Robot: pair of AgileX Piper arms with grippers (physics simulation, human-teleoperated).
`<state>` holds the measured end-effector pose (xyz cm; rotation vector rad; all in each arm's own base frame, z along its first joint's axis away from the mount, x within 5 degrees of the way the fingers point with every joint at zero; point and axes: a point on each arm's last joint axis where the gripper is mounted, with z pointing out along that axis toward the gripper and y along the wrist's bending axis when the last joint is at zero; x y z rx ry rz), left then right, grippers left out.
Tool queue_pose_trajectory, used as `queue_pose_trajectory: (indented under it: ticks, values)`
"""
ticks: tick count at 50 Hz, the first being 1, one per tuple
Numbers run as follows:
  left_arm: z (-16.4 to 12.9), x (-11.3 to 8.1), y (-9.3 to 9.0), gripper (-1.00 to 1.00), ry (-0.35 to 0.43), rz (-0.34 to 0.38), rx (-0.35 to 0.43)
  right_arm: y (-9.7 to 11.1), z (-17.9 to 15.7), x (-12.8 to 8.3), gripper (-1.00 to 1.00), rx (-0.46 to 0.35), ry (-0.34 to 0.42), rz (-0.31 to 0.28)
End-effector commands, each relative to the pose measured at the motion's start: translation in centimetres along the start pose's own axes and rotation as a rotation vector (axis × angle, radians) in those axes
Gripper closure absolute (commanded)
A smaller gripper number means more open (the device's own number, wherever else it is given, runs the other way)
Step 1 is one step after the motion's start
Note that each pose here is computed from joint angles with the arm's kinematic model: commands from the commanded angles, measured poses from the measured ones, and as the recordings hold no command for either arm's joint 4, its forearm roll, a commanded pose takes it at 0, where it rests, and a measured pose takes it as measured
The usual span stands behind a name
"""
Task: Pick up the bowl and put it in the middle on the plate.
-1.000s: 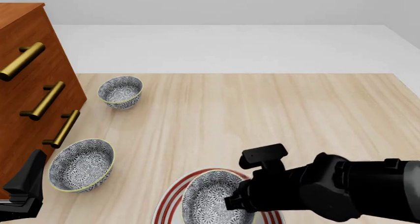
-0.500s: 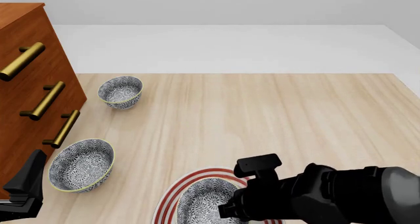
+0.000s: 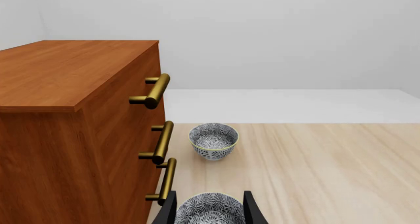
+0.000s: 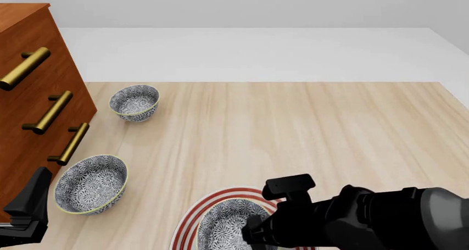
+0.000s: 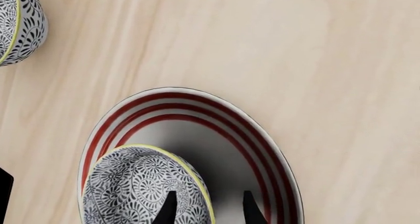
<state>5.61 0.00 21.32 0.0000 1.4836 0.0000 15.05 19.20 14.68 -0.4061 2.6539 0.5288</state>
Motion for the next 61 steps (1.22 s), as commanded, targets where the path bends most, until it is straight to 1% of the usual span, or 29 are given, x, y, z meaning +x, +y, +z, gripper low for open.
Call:
queue_pose_trajectory:
  ticks: [1, 2, 3, 8, 9, 12, 14, 15, 24, 27, 32, 33, 34, 36, 38, 40, 42, 43, 45, 46, 47, 49, 54, 55, 56, 57, 58, 59, 61]
  values:
    - [0.0, 0.0, 0.0, -1.0, 0.0, 0.0, 0.0, 0.0, 0.0, 0.1, -1.0, 0.001, 0.003, -0.005]
    - [0.0, 0.0, 0.0, -1.0, 0.0, 0.0, 0.0, -0.4, -0.2, -0.1, -1.0, 0.009, -0.002, -0.007]
    - [0.0, 0.0, 0.0, -1.0, 0.0, 0.0, 0.0, 0.0, -0.1, 0.1, -1.0, 0.0, 0.002, -0.008]
    - [0.0, 0.0, 0.0, -1.0, 0.0, 0.0, 0.0, -0.2, -0.8, -0.2, -1.0, -0.001, -0.01, -0.01]
    - [0.0, 0.0, 0.0, -1.0, 0.0, 0.0, 0.0, -0.7, -1.3, -0.6, -1.0, 0.008, -0.024, -0.01]
    - [0.0, 0.0, 0.0, -1.0, 0.0, 0.0, 0.0, -0.6, -2.5, -1.0, -1.0, 0.0, -0.046, -0.009]
    - [0.0, 0.0, 0.0, -1.0, 0.0, 0.0, 0.0, -0.7, -3.5, -1.6, -1.0, -0.002, -0.069, -0.026]
    - [0.0, 0.0, 0.0, -1.0, 0.0, 0.0, 0.0, -0.8, -3.8, -1.6, -1.0, 0.0, -0.073, -0.015]
    - [0.0, 0.0, 0.0, -1.0, 0.0, 0.0, 0.0, -1.2, -7.7, -3.0, -1.0, -0.005, -0.148, -0.045]
    - [0.0, 0.0, 0.0, -1.0, 0.0, 0.0, 0.0, -1.8, -10.7, -3.8, -1.0, 0.004, -0.213, -0.055]
    - [0.0, 0.0, 0.0, -1.0, 0.0, 0.0, 0.0, -3.1, -17.6, -4.9, -1.0, 0.04, -0.368, -0.047]
    - [0.0, 0.0, 0.0, -1.0, 0.0, 0.0, 0.0, -3.2, -19.8, -5.0, -1.0, 0.049, -0.419, -0.055]
    - [0.0, 0.0, 0.0, -1.0, 0.0, 0.0, 0.0, -3.3, -20.5, -5.0, -1.0, 0.053, -0.432, -0.052]
    - [0.0, 0.0, 0.0, -1.0, 0.0, 0.0, 0.0, -3.9, -24.3, -4.9, -1.0, 0.099, -0.53, -0.046]
    - [0.0, 0.0, 0.0, -1.0, 0.0, 0.0, 0.0, -3.7, -26.2, -4.7, -1.0, 0.098, -0.57, -0.038]
    - [0.0, 0.0, 0.0, -1.0, 0.0, 0.0, 0.0, -3.7, -29.7, -3.9, -1.0, 0.136, -0.66, -0.057]
    - [0.0, 0.0, 0.0, -1.0, 0.0, 0.0, 0.0, -3.5, -31.7, -3.3, -1.0, 0.149, -0.705, -0.053]
    - [0.0, 0.0, 0.0, -1.0, 0.0, 0.0, 0.0, -3.5, -33.5, -2.5, -1.0, 0.186, -0.765, -0.058]
    - [0.0, 0.0, 0.0, -1.0, 0.0, 0.0, 0.0, -3.5, -33.7, -2.4, -1.0, 0.184, -0.772, -0.057]
    - [0.0, 0.0, 0.0, -1.0, 0.0, 0.0, 0.0, -3.3, -34.6, -2.0, -1.0, 0.177, -0.796, -0.025]
    - [0.0, 0.0, 0.0, -1.0, 0.0, 0.0, 0.0, -3.2, -36.0, -1.2, -1.0, 0.211, -0.847, -0.029]
    - [0.0, 0.0, 0.0, -1.0, 0.0, 0.0, 0.0, -3.0, -37.0, -0.5, -1.0, 0.212, -0.878, -0.012]
    - [0.0, 0.0, 0.0, -1.0, 0.0, 0.0, 0.0, -2.0, -40.3, 2.9, -1.0, 0.277, -1.02, -0.04]
    - [0.0, 0.0, 0.0, -1.0, 0.0, 0.0, 0.0, -1.8, -40.8, 3.8, -1.0, 0.284, -1.052, -0.051]
    - [0.0, 0.0, 0.0, -1.0, 0.0, 0.0, 0.0, -1.8, -40.8, 4.0, -1.0, 0.281, -1.055, -0.051]
    - [0.0, 0.0, 0.0, -1.0, 0.0, 0.0, 0.0, -1.6, -41.2, 5.4, -1.0, 0.266, -1.105, -0.043]
    - [0.0, 0.0, 0.0, -1.0, 0.0, 0.0, 0.0, -1.5, -41.4, 6.5, -1.0, 0.28, -1.139, -0.081]
    - [0.0, 0.0, 0.0, -1.0, 0.0, 0.0, 0.0, -1.4, -41.2, 7.2, -1.0, 0.317, -1.153, -0.086]
    - [0.0, 0.0, 0.0, -1.0, 0.0, 0.0, 0.0, -0.4, -41.5, 9.4, -1.0, 0.424, -1.244, -0.087]
